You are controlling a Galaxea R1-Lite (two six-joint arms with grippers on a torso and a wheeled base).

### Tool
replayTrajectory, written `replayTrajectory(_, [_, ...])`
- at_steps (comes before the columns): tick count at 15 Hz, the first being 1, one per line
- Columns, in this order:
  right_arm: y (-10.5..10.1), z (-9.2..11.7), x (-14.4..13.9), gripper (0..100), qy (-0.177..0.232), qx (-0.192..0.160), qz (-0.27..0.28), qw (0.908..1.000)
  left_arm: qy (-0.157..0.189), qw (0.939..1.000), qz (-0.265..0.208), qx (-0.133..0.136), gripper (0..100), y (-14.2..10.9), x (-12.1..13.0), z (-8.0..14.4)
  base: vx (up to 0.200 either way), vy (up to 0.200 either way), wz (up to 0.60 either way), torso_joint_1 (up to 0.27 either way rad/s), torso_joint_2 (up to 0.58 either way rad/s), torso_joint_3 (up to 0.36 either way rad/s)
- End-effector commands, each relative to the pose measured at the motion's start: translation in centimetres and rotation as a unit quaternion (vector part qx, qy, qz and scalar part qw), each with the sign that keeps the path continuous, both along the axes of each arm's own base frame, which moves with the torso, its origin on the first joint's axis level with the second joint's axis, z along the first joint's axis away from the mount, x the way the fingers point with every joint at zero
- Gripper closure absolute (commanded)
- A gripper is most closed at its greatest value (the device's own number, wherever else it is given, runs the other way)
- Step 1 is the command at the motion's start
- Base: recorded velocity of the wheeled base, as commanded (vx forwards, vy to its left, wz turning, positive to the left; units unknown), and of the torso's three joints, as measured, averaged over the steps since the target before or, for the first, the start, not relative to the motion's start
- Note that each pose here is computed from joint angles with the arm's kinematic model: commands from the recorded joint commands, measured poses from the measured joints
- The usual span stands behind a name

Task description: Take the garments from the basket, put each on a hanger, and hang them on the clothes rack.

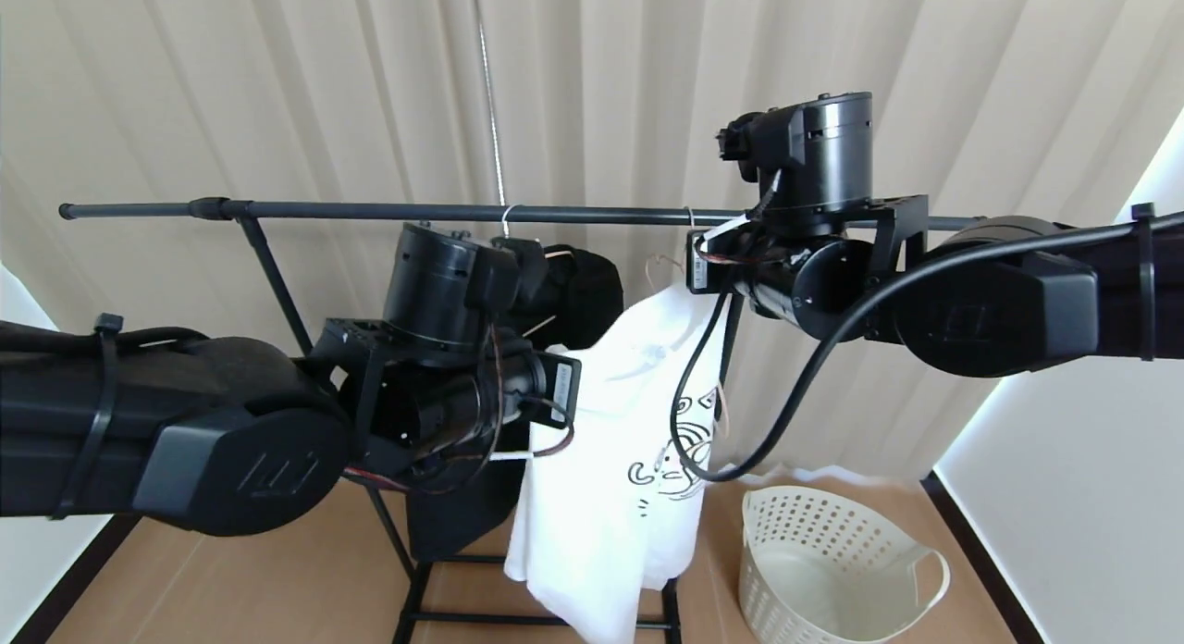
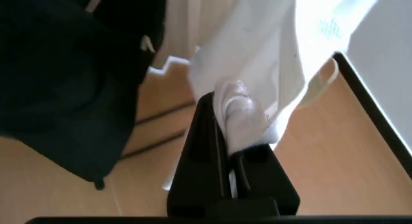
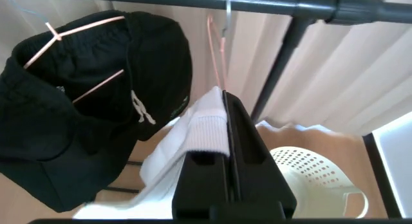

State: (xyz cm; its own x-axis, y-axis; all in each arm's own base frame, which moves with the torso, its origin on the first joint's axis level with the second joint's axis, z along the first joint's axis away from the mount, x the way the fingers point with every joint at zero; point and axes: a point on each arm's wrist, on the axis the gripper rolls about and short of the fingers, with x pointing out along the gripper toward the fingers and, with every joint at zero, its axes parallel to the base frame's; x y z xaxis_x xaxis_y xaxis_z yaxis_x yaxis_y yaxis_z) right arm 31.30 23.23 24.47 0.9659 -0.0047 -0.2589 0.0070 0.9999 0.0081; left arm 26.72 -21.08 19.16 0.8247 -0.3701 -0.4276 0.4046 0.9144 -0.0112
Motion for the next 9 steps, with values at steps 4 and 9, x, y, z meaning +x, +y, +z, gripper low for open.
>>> replayTrajectory(4, [-2.2, -0.7, -3.6, 100, -0.006, -0.02, -0.042, 0.9989, -0.059, 0.9974, 0.029, -0.031, 100, 0.1, 2.7, 1.2, 0.0, 0.0, 0.0, 0.0, 0.0, 0.0])
replayTrajectory(9, [-2.9, -3.5, -5.5, 100, 0.011, -0.04, -0.037, 0.9984, -0.094, 0.9935, 0.019, -0.061, 100, -0.8, 2.7, 3.1, 0.0, 0.0, 0.0, 0.0, 0.0, 0.0])
